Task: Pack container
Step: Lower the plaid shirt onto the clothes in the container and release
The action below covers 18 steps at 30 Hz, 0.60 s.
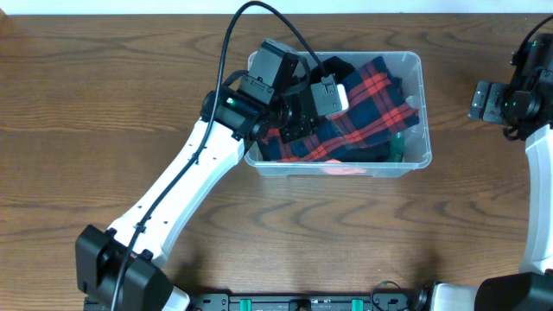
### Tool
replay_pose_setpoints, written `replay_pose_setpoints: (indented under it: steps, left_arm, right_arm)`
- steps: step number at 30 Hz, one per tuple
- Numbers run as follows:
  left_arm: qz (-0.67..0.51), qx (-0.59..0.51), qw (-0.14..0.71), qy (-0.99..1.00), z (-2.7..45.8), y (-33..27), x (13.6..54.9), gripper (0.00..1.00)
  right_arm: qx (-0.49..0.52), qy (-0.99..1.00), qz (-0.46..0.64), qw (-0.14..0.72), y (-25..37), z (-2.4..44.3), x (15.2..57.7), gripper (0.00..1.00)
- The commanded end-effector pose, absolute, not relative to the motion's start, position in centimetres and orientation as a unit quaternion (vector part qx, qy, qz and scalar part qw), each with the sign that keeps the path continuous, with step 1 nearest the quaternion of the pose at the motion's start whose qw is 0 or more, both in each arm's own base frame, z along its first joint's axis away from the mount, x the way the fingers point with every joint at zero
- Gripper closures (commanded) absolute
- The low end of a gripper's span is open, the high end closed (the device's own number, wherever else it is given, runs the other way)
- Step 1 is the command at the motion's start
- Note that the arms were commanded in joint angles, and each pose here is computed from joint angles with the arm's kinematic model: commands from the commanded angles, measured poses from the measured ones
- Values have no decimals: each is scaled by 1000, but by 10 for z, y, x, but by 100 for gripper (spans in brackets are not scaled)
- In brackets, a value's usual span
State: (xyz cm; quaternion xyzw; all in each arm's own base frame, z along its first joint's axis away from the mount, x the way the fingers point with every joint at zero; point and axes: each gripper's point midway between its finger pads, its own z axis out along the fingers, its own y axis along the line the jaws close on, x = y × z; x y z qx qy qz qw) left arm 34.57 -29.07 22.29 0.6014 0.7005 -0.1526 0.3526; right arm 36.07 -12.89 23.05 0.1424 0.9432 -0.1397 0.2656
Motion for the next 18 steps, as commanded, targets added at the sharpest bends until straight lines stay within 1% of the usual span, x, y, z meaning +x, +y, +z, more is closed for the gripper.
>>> replay_pose_setpoints:
  steps: [1, 7, 16, 18]
  left_arm:
    - [-161, 606, 353, 694, 225, -294, 342, 94]
    - [-163, 608, 346, 696, 219, -297, 342, 87]
    - [-163, 616, 325, 699, 197, -300, 347, 87]
    - [-163, 616, 330, 697, 199, -301, 349, 84]
  right_arm:
    - [150, 941, -145, 267, -132, 233, 360, 1]
    - [150, 941, -145, 267, -132, 233, 360, 1]
    - [150, 941, -145, 267, -132, 233, 360, 1]
    - [150, 941, -145, 267, -132, 233, 360, 1]
